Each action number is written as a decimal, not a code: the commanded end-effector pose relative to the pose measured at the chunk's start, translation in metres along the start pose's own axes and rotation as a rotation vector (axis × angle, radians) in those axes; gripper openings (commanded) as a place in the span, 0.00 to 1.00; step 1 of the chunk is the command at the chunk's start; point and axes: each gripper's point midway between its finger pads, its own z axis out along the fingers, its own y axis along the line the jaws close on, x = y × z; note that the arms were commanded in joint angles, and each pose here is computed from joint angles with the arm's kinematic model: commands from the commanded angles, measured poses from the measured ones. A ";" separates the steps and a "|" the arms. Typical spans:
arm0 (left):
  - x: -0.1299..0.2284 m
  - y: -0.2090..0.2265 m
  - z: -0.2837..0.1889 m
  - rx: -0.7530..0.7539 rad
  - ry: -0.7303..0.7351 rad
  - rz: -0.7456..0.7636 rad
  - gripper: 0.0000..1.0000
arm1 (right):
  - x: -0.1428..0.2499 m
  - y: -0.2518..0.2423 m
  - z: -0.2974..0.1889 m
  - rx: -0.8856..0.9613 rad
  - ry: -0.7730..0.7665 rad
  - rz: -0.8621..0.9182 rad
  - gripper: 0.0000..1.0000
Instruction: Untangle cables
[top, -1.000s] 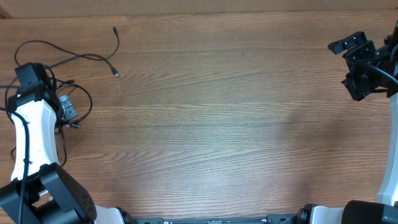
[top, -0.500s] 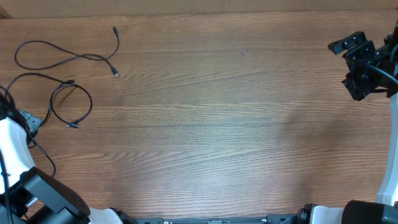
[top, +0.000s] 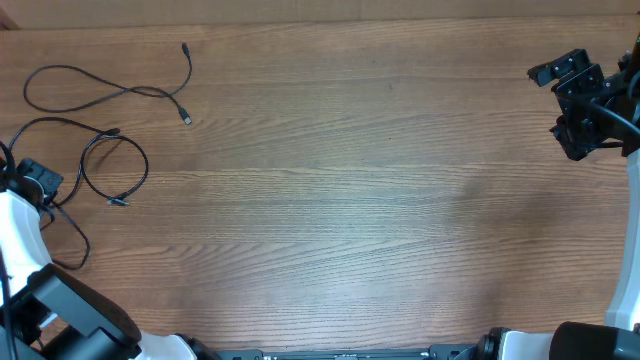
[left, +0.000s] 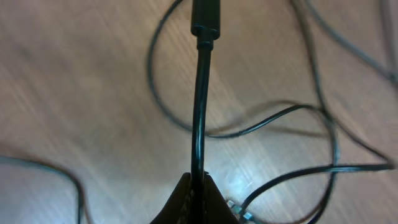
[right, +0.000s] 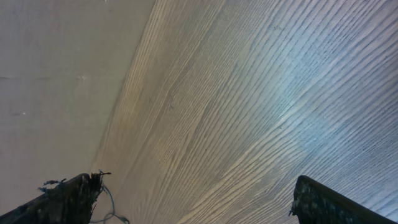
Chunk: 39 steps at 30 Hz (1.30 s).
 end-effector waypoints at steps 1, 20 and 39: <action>-0.011 -0.028 -0.002 0.152 -0.017 0.065 0.04 | -0.002 0.007 -0.005 -0.019 -0.014 -0.019 1.00; -0.189 -0.144 -0.234 0.552 -0.544 0.159 0.04 | -0.003 0.011 -0.005 -0.038 -0.016 -0.017 1.00; -0.145 0.001 -0.194 -0.197 -0.351 -0.262 0.04 | -0.002 0.010 -0.005 -0.034 -0.012 -0.016 1.00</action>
